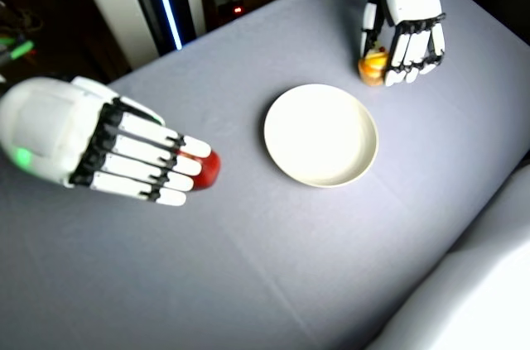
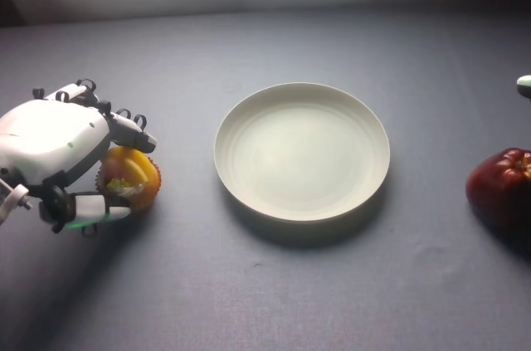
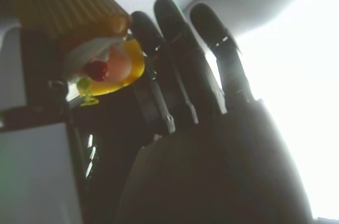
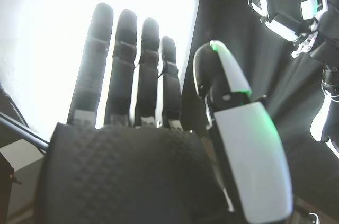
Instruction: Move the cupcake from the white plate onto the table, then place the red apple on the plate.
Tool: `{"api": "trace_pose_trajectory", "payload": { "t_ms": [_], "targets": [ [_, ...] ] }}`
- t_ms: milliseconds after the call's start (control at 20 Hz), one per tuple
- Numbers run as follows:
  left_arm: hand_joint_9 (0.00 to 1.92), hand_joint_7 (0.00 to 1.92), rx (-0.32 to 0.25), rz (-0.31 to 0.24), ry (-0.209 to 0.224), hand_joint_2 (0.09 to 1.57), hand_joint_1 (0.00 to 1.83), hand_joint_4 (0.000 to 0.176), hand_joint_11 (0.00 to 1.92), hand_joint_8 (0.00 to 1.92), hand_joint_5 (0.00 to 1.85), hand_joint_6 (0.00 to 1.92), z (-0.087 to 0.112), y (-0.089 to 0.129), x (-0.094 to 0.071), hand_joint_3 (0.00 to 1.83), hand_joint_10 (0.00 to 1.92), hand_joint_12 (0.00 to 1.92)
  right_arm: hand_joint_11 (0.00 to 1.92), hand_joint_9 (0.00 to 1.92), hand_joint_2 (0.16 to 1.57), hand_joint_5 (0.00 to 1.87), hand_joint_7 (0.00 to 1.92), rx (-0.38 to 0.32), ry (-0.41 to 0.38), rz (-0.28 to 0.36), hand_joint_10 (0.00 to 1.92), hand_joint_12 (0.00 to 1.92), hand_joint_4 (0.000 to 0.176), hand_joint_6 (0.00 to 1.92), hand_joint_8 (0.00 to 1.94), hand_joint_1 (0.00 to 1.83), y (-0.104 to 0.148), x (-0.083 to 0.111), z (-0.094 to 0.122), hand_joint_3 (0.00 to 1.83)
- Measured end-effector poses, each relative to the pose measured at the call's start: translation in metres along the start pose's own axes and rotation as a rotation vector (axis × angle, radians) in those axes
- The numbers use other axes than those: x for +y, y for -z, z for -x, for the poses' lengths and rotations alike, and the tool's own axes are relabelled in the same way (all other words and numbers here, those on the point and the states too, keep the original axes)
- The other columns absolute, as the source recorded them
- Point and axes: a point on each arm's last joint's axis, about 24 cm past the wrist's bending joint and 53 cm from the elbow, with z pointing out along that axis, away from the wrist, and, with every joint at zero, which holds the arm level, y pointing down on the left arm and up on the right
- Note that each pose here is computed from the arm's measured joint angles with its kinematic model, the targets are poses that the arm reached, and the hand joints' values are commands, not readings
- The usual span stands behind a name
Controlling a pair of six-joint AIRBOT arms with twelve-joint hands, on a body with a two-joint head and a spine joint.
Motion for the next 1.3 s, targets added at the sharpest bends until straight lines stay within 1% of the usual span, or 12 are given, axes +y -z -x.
{"api": "trace_pose_trajectory", "payload": {
  "t_ms": [150,250,350,700,800,900,1000,1100,1150,1200,1250,1300],
  "targets": [
    [0.54,0.57,-0.007,0.002,0.004,0.96,1.07,0.001,0.12,0.0,0.56,0.0,0.002,0.001,0.0,0.0,0.0,0.9,0.51,0.58,1.38,0.44,0.61,0.001,-0.001,0.0,0.0,0.08,0.0,0.0,0.0,0.8,0.0,0.0,0.0,0.0],
    [0.49,0.48,-0.012,-0.01,-0.003,0.94,1.05,0.051,0.09,0.0,0.46,0.0,0.004,0.002,-0.003,0.0,0.0,0.89,0.51,0.59,1.38,0.43,0.61,0.0,-0.001,0.0,0.0,0.08,0.0,0.0,0.0,0.8,0.0,0.0,0.0,0.0],
    [0.5,0.45,-0.02,-0.013,-0.002,0.9,1.08,0.068,0.14,0.0,0.43,0.0,0.008,0.004,-0.005,0.0,0.0,0.88,0.51,0.59,1.37,0.44,0.62,0.0,-0.001,0.0,0.0,0.08,0.0,0.0,0.0,0.83,0.0,0.0,0.0,0.0],
    [0.45,0.42,-0.06,-0.045,-0.017,0.9,1.03,0.082,0.03,0.0,0.44,0.0,0.022,0.014,-0.015,0.0,0.0,0.95,0.41,0.47,1.35,0.35,0.52,0.017,-0.003,-0.015,0.0,0.04,0.0,0.0,0.0,0.79,0.004,-0.004,-0.004,0.0],
    [0.44,0.44,-0.057,-0.052,-0.025,0.91,1.03,0.067,0.0,0.0,0.44,0.0,0.021,0.016,-0.016,0.0,0.0,0.98,0.41,0.47,1.35,0.35,0.51,0.018,-0.003,-0.015,0.0,0.04,0.0,0.0,0.0,0.78,0.004,-0.004,-0.004,0.0],
    [0.46,0.44,-0.063,-0.061,-0.013,0.91,1.02,0.081,0.03,0.0,0.44,0.0,0.023,0.017,-0.019,0.0,0.01,1.02,0.4,0.45,1.36,0.33,0.5,0.019,-0.003,-0.014,0.0,0.03,0.0,0.0,0.0,0.76,0.004,-0.004,-0.005,0.0],
    [0.5,0.45,-0.077,-0.079,-0.003,0.9,1.05,0.081,0.17,0.0,0.44,0.0,0.027,0.022,-0.025,0.0,0.0,0.82,0.38,0.43,1.34,0.29,0.46,0.035,0.003,-0.013,0.0,0.02,0.0,0.0,0.0,0.77,0.004,-0.004,-0.008,0.0],
    [0.29,0.35,-0.093,-0.113,-0.015,0.9,0.92,0.119,0.01,0.0,0.36,0.0,0.032,0.031,-0.036,0.0,0.0,0.74,0.32,0.36,1.25,0.21,0.35,0.08,0.023,-0.016,0.0,0.0,0.003,0.0,0.0,0.84,0.0,-0.006,-0.015,0.0],
    [0.11,0.17,-0.105,-0.126,-0.018,0.89,0.91,0.165,0.0,0.0,0.25,0.0,0.035,0.035,-0.04,0.0,0.0,0.33,0.27,0.3,1.19,0.18,0.29,0.1,0.032,-0.018,0.0,0.0,0.038,0.0,0.0,0.89,-0.004,-0.006,-0.019,0.0],
    [0.02,0.04,-0.126,-0.138,-0.024,0.89,0.91,0.135,0.0,0.0,0.15,0.0,0.042,0.043,-0.045,0.0,0.0,0.06,0.24,0.23,1.13,0.13,0.22,0.125,0.048,-0.014,0.0,0.0,0.063,0.0,0.0,0.93,-0.01,-0.004,-0.022,0.0],
    [0.0,0.01,-0.143,-0.154,-0.033,0.89,0.91,0.138,0.0,0.0,0.1,0.0,0.047,0.048,-0.049,0.0,0.0,0.01,0.19,0.18,1.09,0.1,0.18,0.143,0.063,-0.01,0.0,0.0,0.082,0.0,0.0,1.0,-0.014,-0.003,-0.024,0.0],
    [0.0,0.0,-0.17,-0.17,-0.037,0.87,0.81,0.139,0.0,0.0,0.04,0.0,0.054,0.054,-0.054,0.0,0.0,0.0,0.14,0.11,0.95,0.1,0.15,0.174,0.088,-0.013,0.0,0.0,0.132,0.0,0.0,0.92,-0.021,-0.004,-0.027,0.0]
  ]
}}
